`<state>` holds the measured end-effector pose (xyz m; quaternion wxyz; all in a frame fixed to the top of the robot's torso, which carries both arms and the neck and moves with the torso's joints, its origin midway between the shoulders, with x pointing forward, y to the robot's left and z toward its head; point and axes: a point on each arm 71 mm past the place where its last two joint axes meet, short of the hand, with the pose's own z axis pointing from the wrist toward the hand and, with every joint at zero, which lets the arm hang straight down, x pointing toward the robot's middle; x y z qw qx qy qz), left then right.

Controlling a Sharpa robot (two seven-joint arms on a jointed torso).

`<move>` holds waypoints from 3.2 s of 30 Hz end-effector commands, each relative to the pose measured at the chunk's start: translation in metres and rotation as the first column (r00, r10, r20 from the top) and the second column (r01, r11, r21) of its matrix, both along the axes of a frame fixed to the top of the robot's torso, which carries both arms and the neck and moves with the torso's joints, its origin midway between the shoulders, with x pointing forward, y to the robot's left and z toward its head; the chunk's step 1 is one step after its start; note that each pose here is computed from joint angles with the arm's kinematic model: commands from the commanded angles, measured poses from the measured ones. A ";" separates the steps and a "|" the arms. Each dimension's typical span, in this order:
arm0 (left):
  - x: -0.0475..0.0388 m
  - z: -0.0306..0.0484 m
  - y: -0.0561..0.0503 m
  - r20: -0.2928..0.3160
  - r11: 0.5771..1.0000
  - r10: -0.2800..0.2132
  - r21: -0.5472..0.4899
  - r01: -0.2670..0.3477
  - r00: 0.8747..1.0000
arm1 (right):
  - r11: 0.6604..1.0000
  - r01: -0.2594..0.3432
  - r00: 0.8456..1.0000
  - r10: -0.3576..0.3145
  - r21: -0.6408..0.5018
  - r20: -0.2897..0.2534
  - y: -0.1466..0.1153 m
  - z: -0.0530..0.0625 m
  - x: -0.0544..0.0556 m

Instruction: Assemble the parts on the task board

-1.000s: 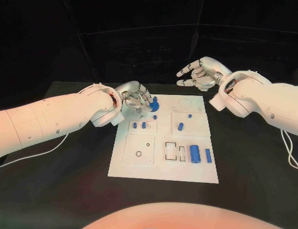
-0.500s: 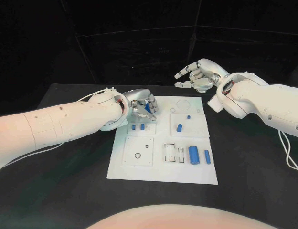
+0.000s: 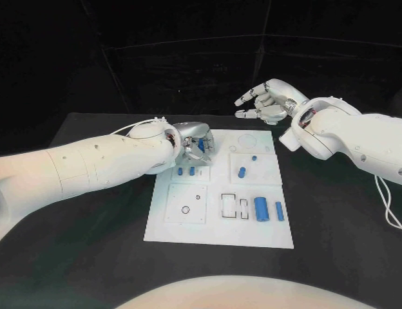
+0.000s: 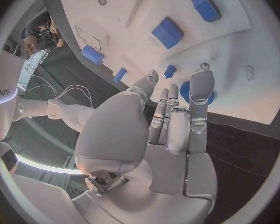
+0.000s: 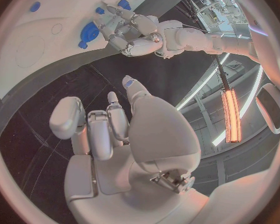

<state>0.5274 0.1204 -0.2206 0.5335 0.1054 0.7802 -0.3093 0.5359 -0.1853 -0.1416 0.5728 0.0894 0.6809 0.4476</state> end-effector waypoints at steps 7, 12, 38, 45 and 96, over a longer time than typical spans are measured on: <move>0.0013 -0.0053 -0.004 -0.028 0.995 -0.001 0.096 0.004 1.000 | 1.000 -0.004 1.000 0.004 0.004 0.009 0.001 0.002 0.000; 0.0027 -0.0069 -0.005 -0.033 0.992 0.005 0.124 -0.001 0.999 | 1.000 -0.005 1.000 0.005 0.004 0.009 0.002 0.002 0.000; 0.0007 -0.0116 -0.009 -0.089 0.986 -0.031 0.163 0.046 0.996 | 1.000 -0.004 1.000 0.004 0.002 0.004 0.003 0.002 0.000; 0.0012 -0.0112 -0.009 -0.084 0.986 -0.036 0.157 0.049 0.996 | 1.000 -0.004 1.000 0.004 0.003 0.005 0.003 0.002 0.000; -0.0032 0.0147 0.069 -0.122 0.993 0.118 -0.015 -0.121 0.985 | 1.000 -0.002 1.000 0.002 0.003 0.006 0.003 0.001 0.001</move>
